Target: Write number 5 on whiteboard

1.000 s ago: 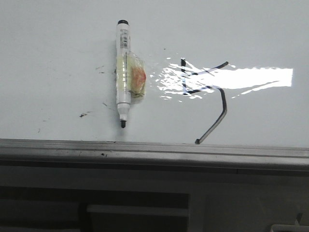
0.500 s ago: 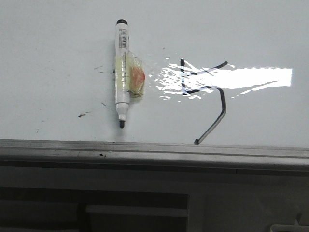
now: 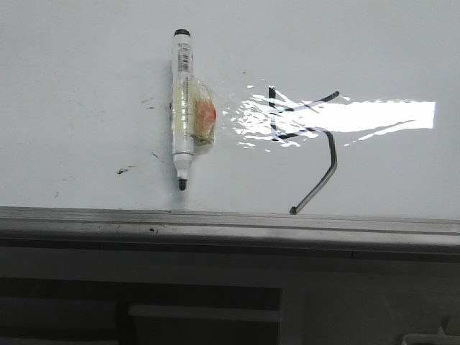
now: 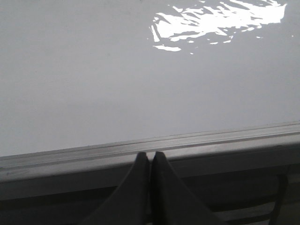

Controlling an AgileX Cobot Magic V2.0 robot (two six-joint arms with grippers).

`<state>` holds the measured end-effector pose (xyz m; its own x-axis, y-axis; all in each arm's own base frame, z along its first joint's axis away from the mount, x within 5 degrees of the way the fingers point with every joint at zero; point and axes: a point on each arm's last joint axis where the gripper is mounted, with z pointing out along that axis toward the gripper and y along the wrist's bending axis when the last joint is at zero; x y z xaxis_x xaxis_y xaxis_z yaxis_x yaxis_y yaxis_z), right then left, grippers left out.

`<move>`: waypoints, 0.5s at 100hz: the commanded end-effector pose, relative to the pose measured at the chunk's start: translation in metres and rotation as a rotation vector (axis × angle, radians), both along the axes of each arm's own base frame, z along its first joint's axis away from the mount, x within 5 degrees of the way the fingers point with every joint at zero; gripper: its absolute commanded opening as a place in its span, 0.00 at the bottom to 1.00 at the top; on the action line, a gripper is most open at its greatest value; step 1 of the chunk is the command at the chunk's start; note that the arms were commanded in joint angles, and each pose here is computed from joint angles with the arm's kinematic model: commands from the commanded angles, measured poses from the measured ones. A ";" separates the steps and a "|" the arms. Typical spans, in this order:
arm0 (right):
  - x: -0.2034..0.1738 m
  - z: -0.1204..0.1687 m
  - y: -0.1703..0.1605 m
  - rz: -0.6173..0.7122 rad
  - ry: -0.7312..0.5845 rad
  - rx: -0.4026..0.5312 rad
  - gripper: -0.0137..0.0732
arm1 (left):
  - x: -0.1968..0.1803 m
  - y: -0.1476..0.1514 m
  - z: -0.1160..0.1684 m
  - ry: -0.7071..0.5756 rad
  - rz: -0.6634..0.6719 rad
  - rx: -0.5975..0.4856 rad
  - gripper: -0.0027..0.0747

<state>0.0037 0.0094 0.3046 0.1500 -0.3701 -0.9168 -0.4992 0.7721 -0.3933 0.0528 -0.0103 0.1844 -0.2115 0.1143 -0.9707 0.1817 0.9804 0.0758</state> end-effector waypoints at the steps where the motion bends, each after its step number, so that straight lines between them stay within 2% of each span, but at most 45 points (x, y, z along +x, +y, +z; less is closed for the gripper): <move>1: 0.000 0.013 -0.001 -0.016 -0.074 0.039 0.08 | 0.001 0.001 0.000 -0.078 0.015 -0.027 0.01; 18: 0.002 0.008 0.000 -0.017 -0.069 0.038 0.08 | 0.001 0.001 0.000 -0.078 0.015 -0.027 0.01; 29: 0.011 -0.008 0.003 -0.054 -0.035 0.015 0.08 | 0.001 0.001 0.000 -0.078 0.015 -0.027 0.01; 42: 0.028 -0.026 0.004 -0.194 -0.068 0.201 0.08 | 0.001 0.001 0.000 -0.078 0.015 -0.027 0.01; 50: 0.039 -0.045 0.001 -0.304 -0.101 0.250 0.08 | 0.001 0.001 0.000 -0.078 0.015 -0.027 0.01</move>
<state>0.0353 0.0141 0.2575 0.0566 -0.2541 -0.9655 -0.3295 0.9081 -0.2583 0.0528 -0.0103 0.1844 -0.2115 0.1143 -0.9707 0.1817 0.9804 0.0758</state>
